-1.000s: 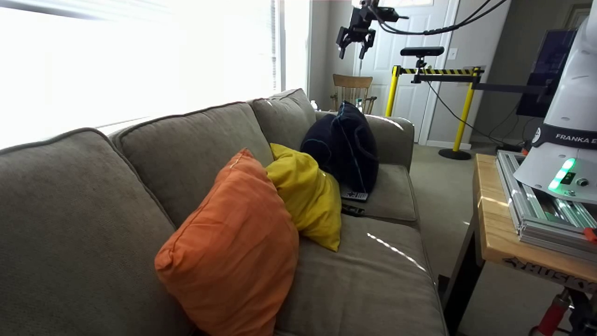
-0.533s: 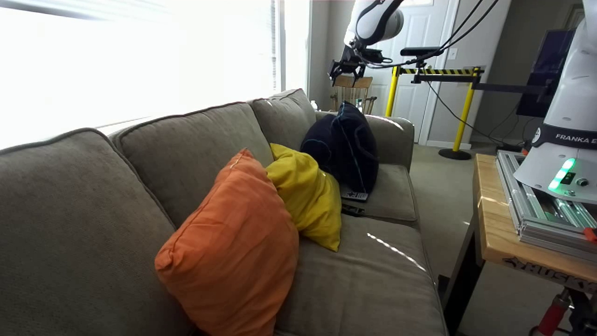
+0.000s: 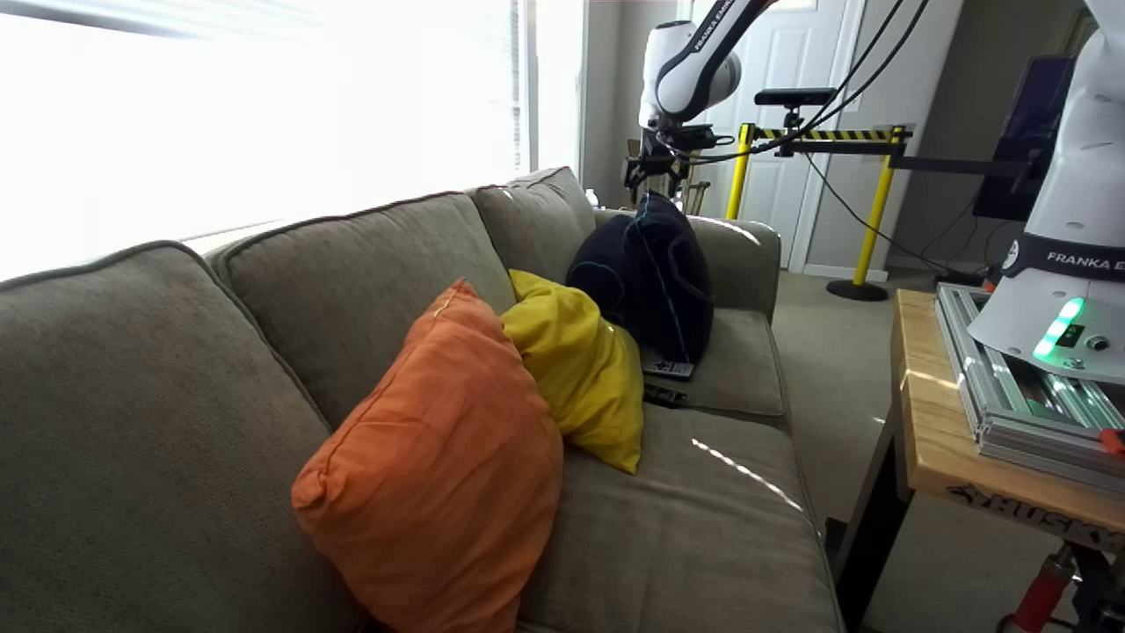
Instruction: Move one black pillow to the left.
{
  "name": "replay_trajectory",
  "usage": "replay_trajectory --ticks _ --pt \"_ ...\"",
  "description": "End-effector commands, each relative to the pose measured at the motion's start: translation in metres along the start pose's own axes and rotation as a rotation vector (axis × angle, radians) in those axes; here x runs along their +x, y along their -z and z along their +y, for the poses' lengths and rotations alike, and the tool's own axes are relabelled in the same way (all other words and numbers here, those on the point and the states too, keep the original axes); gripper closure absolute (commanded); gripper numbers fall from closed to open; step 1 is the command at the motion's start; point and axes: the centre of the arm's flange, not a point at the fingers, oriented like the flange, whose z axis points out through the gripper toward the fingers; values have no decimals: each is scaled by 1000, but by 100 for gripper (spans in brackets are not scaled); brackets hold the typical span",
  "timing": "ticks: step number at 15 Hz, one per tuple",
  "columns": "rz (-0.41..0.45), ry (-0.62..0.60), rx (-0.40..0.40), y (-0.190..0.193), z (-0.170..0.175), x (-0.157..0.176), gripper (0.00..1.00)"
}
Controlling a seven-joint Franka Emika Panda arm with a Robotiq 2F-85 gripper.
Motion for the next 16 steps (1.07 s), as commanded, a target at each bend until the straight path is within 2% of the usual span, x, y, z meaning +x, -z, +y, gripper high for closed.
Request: replay_trajectory --ticks 1,9,10,11,13,16 --pt "-61 23 -30 -14 -24 6 0" --pt "-74 87 -38 -43 -56 -9 0" --pt "-74 94 -40 -46 -58 -9 5" --pt "-78 99 -42 -49 -60 -10 26" --pt "-76 107 -49 -55 -63 -11 32" --pt "-79 108 -59 -61 -65 -10 54"
